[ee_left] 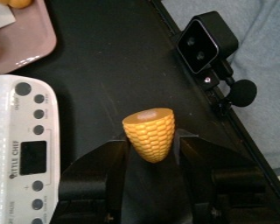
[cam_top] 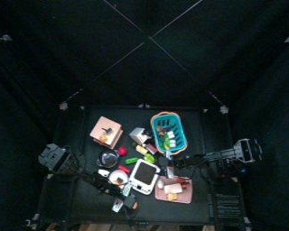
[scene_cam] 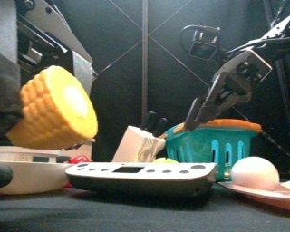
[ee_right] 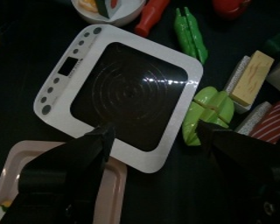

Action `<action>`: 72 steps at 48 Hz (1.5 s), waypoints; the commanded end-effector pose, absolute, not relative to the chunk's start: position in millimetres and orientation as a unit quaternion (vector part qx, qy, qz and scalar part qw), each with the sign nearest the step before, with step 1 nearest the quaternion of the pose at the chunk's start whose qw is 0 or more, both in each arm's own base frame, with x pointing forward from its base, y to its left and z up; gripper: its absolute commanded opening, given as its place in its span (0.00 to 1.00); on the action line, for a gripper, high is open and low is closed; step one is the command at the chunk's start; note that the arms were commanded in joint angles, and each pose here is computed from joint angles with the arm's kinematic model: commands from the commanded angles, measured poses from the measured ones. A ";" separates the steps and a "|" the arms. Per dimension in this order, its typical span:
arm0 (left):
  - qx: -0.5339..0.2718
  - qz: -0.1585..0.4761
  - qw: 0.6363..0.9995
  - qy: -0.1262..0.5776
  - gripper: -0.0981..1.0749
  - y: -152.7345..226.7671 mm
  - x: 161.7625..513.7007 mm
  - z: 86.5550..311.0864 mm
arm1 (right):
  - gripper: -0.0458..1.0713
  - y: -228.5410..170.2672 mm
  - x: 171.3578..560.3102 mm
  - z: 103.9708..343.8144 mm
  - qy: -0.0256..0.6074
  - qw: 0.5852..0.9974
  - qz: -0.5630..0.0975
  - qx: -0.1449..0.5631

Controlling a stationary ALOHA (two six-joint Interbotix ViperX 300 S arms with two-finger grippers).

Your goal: Place corn top in pan

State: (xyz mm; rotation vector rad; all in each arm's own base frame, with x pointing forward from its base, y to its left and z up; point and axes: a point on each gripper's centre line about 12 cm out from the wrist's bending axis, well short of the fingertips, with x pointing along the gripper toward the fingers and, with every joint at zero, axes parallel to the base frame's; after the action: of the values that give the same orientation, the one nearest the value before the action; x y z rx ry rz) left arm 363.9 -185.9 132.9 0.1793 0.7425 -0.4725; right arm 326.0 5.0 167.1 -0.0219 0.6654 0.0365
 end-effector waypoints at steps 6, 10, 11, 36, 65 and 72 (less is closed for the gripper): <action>0.045 -0.215 0.927 0.305 0.62 -175.7 359.7 186.1 | 0.97 6.2 331.4 179.9 0.307 0.951 0.020 -0.012; 0.019 -0.202 0.931 0.303 0.62 -166.2 354.5 193.6 | 0.97 5.7 331.4 179.9 0.307 0.951 0.020 -0.012; 0.012 -0.197 0.932 0.303 0.62 -163.0 353.3 194.6 | 0.96 5.7 331.4 179.9 0.307 0.951 0.020 -0.012; -0.049 -0.058 0.953 0.293 0.62 -87.4 303.3 187.0 | 0.97 5.2 334.4 178.4 0.309 0.951 0.020 -0.014; -0.002 -0.026 0.926 0.377 0.62 -58.6 278.3 126.0 | 0.96 3.3 338.4 175.9 0.319 0.947 0.013 -0.015; 0.009 -0.028 0.923 0.383 0.63 -57.2 281.2 121.3 | 0.97 3.5 338.1 175.5 0.321 0.947 0.012 -0.015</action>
State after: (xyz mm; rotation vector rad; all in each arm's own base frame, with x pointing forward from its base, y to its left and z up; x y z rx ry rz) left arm 274.9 -58.3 117.4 0.0188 0.8020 -0.0636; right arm 333.4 3.3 163.3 -0.0312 0.6920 0.0249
